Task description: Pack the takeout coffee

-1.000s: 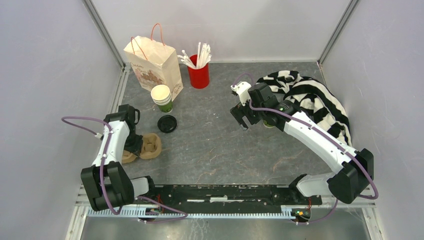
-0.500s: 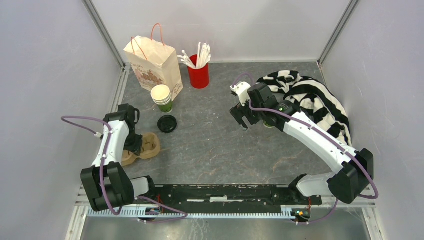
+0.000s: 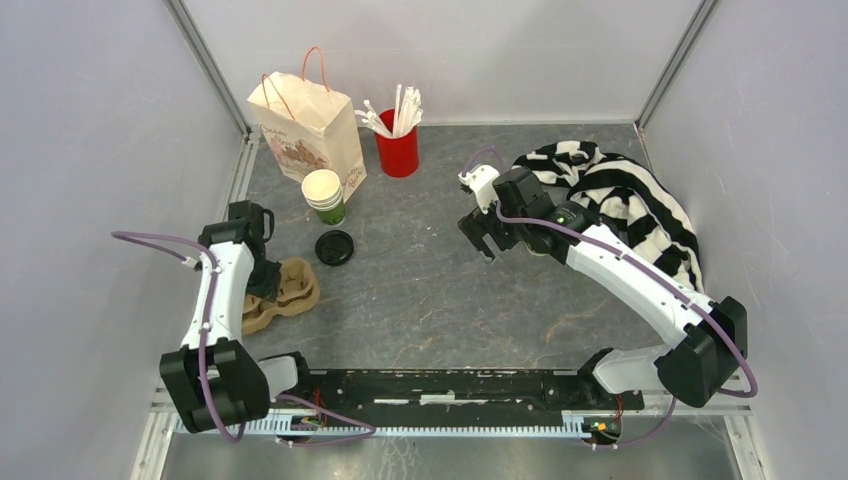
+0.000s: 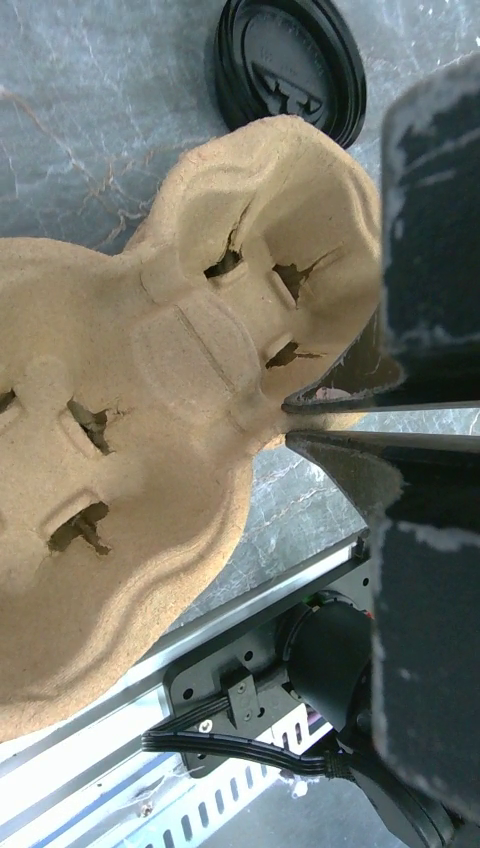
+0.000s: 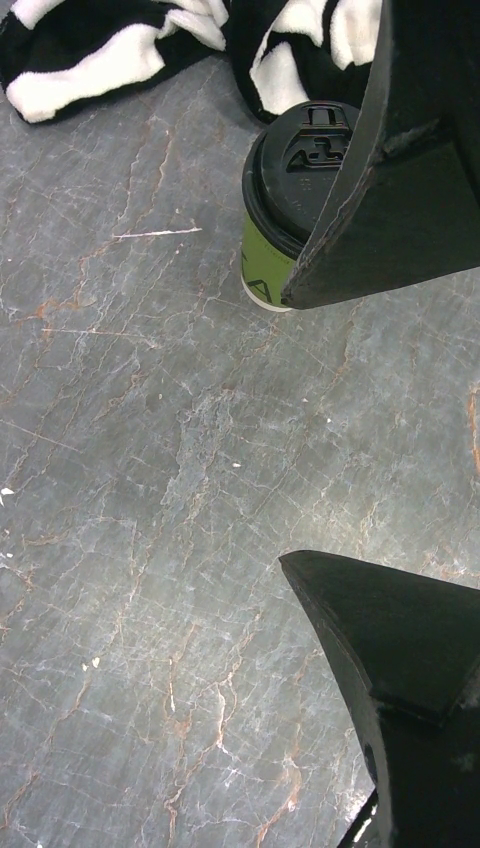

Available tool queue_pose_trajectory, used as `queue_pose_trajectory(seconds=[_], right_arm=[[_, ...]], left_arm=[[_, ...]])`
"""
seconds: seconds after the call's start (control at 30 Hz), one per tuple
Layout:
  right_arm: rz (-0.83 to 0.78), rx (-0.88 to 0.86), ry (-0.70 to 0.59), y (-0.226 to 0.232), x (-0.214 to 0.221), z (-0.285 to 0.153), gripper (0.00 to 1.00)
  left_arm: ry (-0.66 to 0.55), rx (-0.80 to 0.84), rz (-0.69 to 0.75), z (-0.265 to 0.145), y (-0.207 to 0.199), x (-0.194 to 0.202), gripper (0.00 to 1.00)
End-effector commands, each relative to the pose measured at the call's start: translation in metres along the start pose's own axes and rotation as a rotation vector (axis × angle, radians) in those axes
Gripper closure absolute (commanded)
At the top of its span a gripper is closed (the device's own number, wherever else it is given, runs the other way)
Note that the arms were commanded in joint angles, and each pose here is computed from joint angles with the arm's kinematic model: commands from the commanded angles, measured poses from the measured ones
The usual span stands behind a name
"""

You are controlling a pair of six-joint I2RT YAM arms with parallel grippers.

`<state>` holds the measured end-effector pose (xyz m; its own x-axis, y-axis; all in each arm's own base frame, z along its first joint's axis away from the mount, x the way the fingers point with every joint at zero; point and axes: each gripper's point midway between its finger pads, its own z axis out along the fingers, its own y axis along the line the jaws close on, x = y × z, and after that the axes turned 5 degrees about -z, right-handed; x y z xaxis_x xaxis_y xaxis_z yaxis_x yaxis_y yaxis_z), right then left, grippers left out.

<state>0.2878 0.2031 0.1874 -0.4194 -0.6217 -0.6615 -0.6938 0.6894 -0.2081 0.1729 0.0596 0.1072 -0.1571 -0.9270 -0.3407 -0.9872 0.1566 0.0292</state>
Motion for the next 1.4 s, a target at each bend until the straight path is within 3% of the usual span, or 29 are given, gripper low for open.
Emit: queue_pose_trajectory(seconds=[0.0, 0.3, 0.4, 0.5, 0.7, 0.8, 0.83, 0.93, 1.17, 1.37], right_arm=[[-0.017, 0.022, -0.049, -0.004, -0.013, -0.005, 0.02], [-0.009, 0.008, -0.062, 0.001, -0.019, -0.007, 0.02], [0.009, -0.017, -0.075, 0.004, -0.030, -0.007, 0.02], [0.054, -0.100, -0.092, 0.015, -0.053, -0.004, 0.02], [0.289, -0.519, -0.221, 0.081, -0.137, 0.001, 0.02], [0.503, -0.866, -0.380, 0.125, -0.191, -0.018, 0.05], [0.537, -0.943, -0.469, 0.134, -0.208, -0.030, 0.06], [0.633, -1.071, -0.564, 0.155, -0.237, -0.045, 0.07], [0.738, -1.124, -0.573, 0.178, -0.255, -0.029, 0.19], [0.763, -1.059, -0.546, 0.180, -0.249, 0.005, 0.32]], left_arm=[[-0.028, 0.068, 0.002, -0.019, -0.006, -0.012, 0.98], [-0.033, 0.180, -0.019, -0.047, -0.017, -0.018, 0.98], [-0.026, 0.294, -0.011, -0.068, -0.030, -0.021, 0.98], [-0.002, 0.508, -0.030, -0.098, -0.056, -0.019, 0.98], [0.089, 0.839, -0.071, -0.142, -0.089, -0.005, 0.98], [0.083, 0.889, -0.045, -0.150, -0.090, -0.003, 0.98], [0.073, 0.894, -0.030, -0.150, -0.088, -0.003, 0.98], [0.078, 0.909, -0.010, -0.152, -0.086, 0.000, 0.98], [0.115, 0.937, 0.009, -0.156, -0.085, 0.009, 0.98], [0.131, 0.943, 0.023, -0.157, -0.079, 0.016, 0.98]])
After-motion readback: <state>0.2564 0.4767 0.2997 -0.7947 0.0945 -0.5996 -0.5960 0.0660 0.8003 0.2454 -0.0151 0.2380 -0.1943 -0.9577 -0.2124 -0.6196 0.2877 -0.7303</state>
